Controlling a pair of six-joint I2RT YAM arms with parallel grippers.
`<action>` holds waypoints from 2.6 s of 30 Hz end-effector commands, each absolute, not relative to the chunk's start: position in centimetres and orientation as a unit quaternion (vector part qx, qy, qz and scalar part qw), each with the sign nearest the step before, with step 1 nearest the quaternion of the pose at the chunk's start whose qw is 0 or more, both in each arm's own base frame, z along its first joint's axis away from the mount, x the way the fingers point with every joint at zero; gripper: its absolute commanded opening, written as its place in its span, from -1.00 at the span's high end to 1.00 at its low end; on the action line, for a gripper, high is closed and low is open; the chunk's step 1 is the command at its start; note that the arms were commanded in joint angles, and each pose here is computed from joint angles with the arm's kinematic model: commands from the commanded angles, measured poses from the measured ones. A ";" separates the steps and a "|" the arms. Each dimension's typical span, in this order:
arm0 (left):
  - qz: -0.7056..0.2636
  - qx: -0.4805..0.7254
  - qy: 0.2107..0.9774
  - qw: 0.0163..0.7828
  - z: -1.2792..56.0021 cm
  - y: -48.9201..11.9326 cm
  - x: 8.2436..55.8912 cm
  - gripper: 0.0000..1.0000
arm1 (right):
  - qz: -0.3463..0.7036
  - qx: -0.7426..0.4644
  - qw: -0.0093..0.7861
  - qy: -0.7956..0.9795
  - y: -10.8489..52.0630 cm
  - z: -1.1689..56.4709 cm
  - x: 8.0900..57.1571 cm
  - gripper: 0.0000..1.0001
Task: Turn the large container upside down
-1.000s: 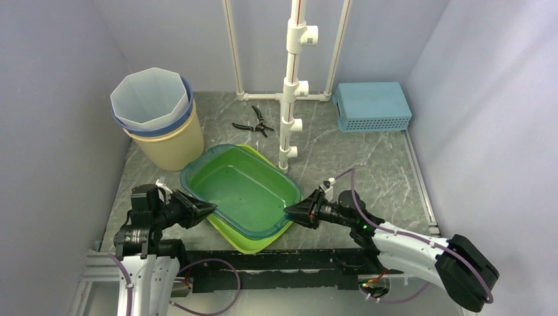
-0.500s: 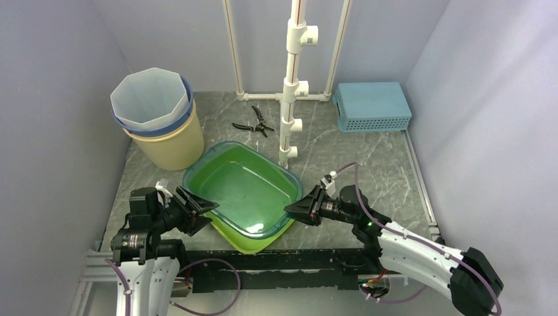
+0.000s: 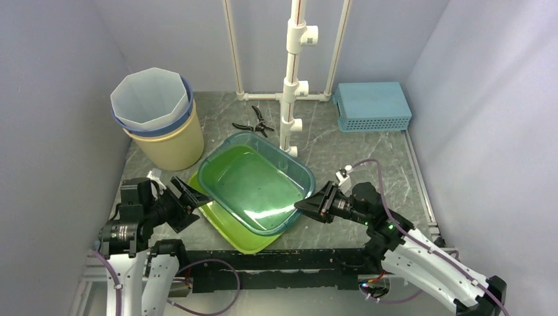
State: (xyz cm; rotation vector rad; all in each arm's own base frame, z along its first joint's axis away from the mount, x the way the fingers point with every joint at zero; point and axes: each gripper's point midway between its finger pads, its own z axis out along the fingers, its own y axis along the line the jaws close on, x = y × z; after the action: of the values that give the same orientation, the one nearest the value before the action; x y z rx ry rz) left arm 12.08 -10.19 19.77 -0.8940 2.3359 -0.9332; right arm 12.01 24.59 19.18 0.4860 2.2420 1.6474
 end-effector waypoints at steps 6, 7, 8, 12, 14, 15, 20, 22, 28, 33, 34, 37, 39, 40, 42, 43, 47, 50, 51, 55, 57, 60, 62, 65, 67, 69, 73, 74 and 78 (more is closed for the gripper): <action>-0.288 -0.296 0.865 0.285 22.0 -8.3 13.2 -0.68 | 0.545 0.058 0.230 0.804 22.2 24.8 9.9 1.00; -0.290 -0.293 0.864 0.288 22.3 -8.4 13.4 -0.68 | 0.537 0.047 0.239 0.808 21.8 25.3 9.7 1.00; -0.293 -0.290 0.864 0.290 22.5 -8.4 13.5 -0.69 | 0.529 0.034 0.248 0.811 21.4 25.7 9.5 1.00; -0.308 -0.280 0.862 0.288 22.9 -8.9 13.9 -0.70 | 0.502 -0.009 0.274 0.820 20.1 27.4 8.8 1.00; -0.314 -0.278 0.862 0.286 22.9 -9.1 14.1 -0.69 | 0.490 -0.012 0.289 0.822 19.4 28.1 8.7 1.00; -0.316 -0.277 0.861 0.286 22.9 -9.2 14.2 -0.69 | 0.481 -0.005 0.298 0.824 18.8 28.3 8.9 1.00; -0.333 -0.274 0.860 0.274 22.2 -9.8 14.4 -0.69 | 0.471 0.014 0.336 0.816 17.2 30.7 9.2 1.00; -0.343 -0.272 0.860 0.263 21.8 -10.2 14.4 -0.69 | 0.465 0.020 0.356 0.811 16.5 31.7 9.4 1.00; -0.359 -0.268 0.861 0.240 20.8 -10.8 14.4 -0.70 | 0.451 0.057 0.428 0.781 13.8 36.5 10.3 1.00; -0.361 -0.269 0.863 0.230 20.2 -10.9 14.4 -0.70 | 0.451 0.066 0.463 0.760 12.4 40.0 10.3 1.00; -0.361 -0.271 0.863 0.227 19.9 -10.9 14.3 -0.70 | 0.447 0.068 0.466 0.760 12.2 40.4 10.4 1.00; -0.361 -0.273 0.864 0.219 19.5 -11.0 14.2 -0.70 | 0.427 0.082 0.481 0.761 10.9 41.1 10.6 1.00; -0.361 -0.274 0.865 0.217 19.3 -11.0 14.1 -0.69 | 0.418 0.091 0.494 0.757 10.0 41.8 10.6 1.00; -0.361 -0.275 0.865 0.216 19.2 -11.0 14.1 -0.70 | 0.415 0.095 0.499 0.755 9.7 42.2 10.6 1.00; -0.361 -0.277 0.864 0.214 19.0 -11.1 14.1 -0.69 | 0.412 0.097 0.509 0.749 9.3 43.0 10.7 1.00; -0.363 -0.277 0.864 0.213 18.9 -11.1 14.1 -0.69 | 0.410 0.099 0.512 0.748 9.2 43.3 10.8 1.00; -0.369 -0.278 0.862 0.211 18.9 -11.3 14.3 -0.69 | 0.377 0.106 0.525 0.756 8.5 43.5 11.7 1.00; -0.368 -0.279 0.862 0.209 18.8 -11.3 14.4 -0.69 | 0.339 0.108 0.525 0.773 8.6 42.5 12.9 1.00; -0.368 -0.278 0.862 0.209 18.8 -11.3 14.4 -0.69 | 0.326 0.110 0.524 0.779 8.7 42.1 13.4 1.00; -0.372 -0.277 0.862 0.206 18.7 -11.4 14.4 -0.69 | 0.306 0.094 0.522 0.791 10.0 41.1 14.9 1.00; -0.373 -0.275 0.862 0.205 18.7 -11.4 14.4 -0.69 | 0.278 0.104 0.530 0.794 9.3 41.0 15.6 1.00; -0.373 -0.273 0.863 0.205 18.6 -11.4 14.3 -0.69 | 0.272 0.098 0.548 0.785 8.9 42.8 15.9 1.00; -0.372 -0.272 0.864 0.203 18.5 -11.4 14.3 -0.70 | 0.268 0.099 0.560 0.777 8.4 44.0 15.9 1.00; -0.372 -0.270 0.865 0.203 18.5 -11.4 14.3 -0.69 | 0.267 0.100 0.576 0.766 7.5 45.8 15.6 1.00; -0.371 -0.272 0.864 0.202 18.4 -11.4 14.3 -0.69 | 0.270 0.101 0.584 0.759 7.0 46.8 15.2 1.00; -0.372 -0.273 0.864 0.201 18.3 -11.4 14.3 -0.69 | 0.267 0.103 0.589 0.756 6.5 47.3 15.0 1.00; -0.374 -0.273 0.864 0.200 18.2 -11.5 14.3 -0.69 | 0.239 0.109 0.591 0.763 5.7 46.9 15.3 1.00; -0.373 -0.273 0.864 0.201 18.3 -11.5 14.4 -0.70 | 0.228 0.111 0.591 0.765 5.5 46.7 15.5 1.00; -0.373 -0.272 0.865 0.199 18.2 -11.5 14.3 -0.69 | 0.166 0.104 0.578 0.792 5.4 44.4 16.8 1.00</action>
State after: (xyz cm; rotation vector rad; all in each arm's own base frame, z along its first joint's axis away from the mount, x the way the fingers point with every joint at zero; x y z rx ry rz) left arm 13.91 -11.20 17.88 -0.8082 2.4334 -1.0128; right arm 15.05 5.72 45.10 0.2535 1.8344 0.5321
